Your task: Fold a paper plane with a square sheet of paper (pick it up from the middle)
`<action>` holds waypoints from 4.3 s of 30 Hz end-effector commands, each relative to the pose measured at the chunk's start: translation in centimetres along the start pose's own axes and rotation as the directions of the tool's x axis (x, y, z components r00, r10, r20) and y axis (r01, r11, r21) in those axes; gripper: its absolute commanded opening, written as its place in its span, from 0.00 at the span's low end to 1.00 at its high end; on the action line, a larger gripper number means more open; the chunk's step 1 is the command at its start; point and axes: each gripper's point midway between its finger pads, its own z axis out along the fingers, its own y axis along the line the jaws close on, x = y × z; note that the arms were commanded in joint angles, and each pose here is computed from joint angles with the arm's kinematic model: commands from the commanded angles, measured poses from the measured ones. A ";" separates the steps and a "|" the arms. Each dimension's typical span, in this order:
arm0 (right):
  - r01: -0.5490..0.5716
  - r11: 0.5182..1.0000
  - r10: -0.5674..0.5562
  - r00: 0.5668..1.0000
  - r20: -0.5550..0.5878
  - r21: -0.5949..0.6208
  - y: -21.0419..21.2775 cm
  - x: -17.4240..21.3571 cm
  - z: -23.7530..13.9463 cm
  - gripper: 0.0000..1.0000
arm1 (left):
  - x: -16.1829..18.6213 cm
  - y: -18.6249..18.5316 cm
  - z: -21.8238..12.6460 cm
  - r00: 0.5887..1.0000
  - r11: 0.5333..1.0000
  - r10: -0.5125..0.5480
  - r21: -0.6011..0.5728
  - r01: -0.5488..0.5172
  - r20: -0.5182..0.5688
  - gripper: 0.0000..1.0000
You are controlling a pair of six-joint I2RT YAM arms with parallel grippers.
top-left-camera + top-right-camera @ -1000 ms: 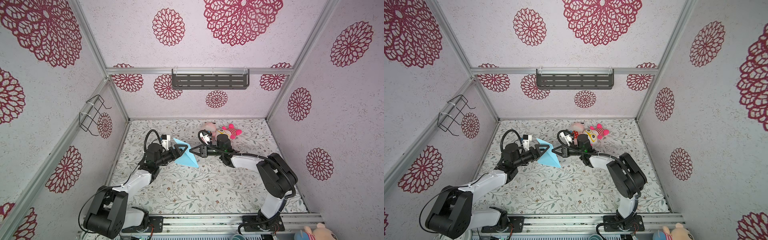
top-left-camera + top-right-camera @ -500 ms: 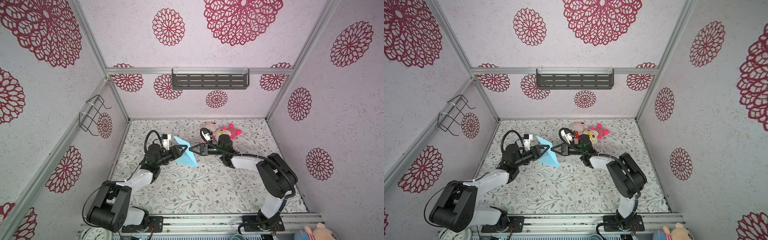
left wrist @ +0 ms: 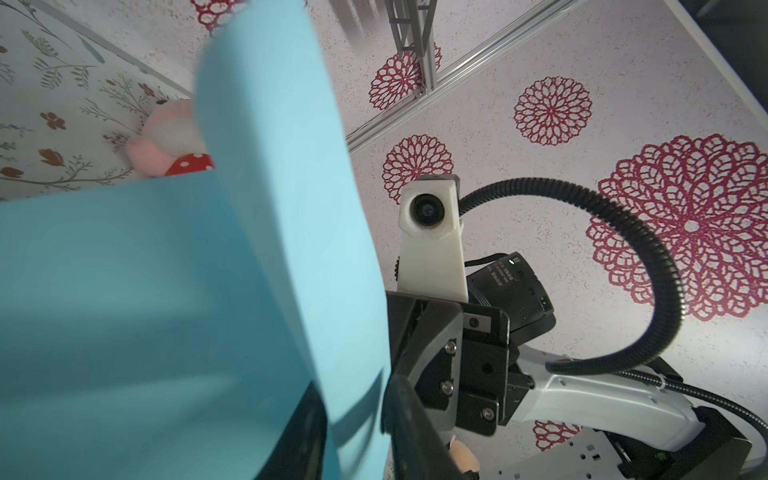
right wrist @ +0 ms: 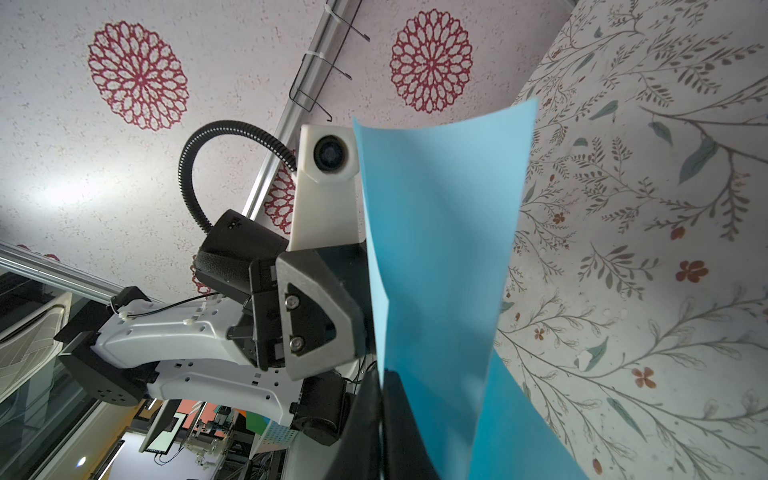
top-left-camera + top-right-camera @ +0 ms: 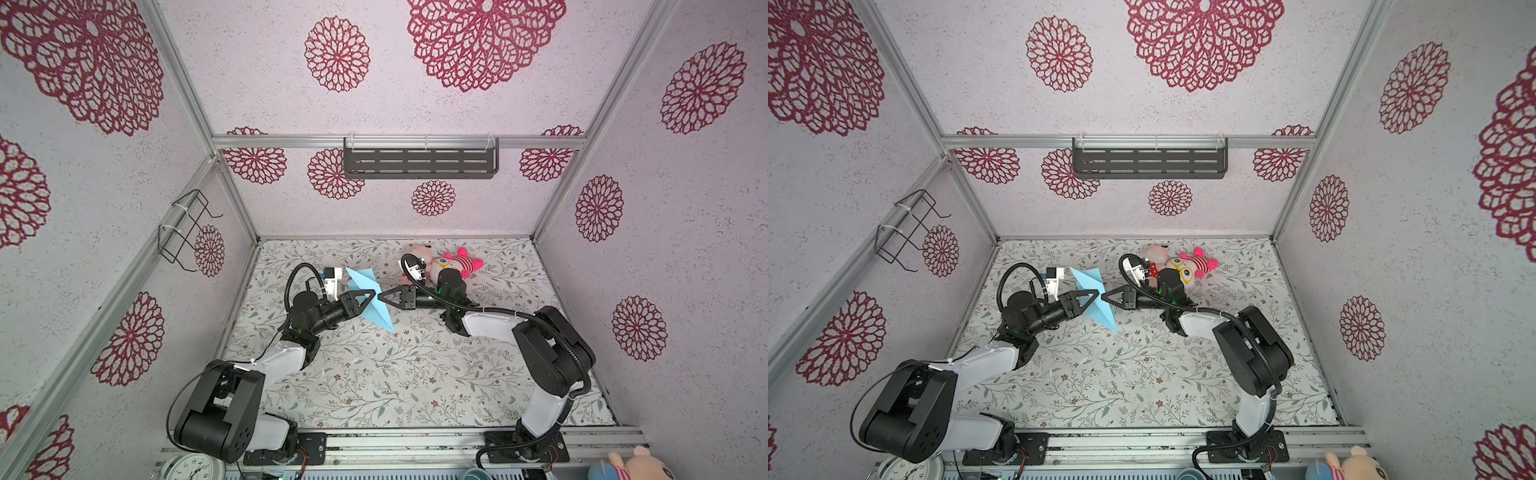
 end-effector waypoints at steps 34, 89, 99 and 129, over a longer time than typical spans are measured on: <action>0.127 0.465 -0.508 0.849 0.147 0.876 -4.9 -4.8 -18.4 0.76 | -2.7 11.1 -8.9 0.889 0.136 0.149 -0.882 -0.451 -0.432 0.11; -0.054 0.604 -0.279 0.920 0.274 0.795 -9.3 -0.2 -17.6 0.76 | 6.8 6.1 2.3 0.873 0.614 -0.028 -0.697 -0.370 -0.487 0.57; -0.039 0.709 -0.190 0.951 0.244 0.704 -10.0 1.5 -12.7 0.76 | 6.8 12.1 -6.5 0.886 0.425 -0.023 -0.807 -0.410 -0.463 0.78; -0.042 0.775 -0.084 0.982 0.168 0.631 -11.4 3.0 -7.2 0.75 | 7.7 18.0 -4.7 0.873 0.492 -0.080 -0.780 -0.385 -0.481 0.36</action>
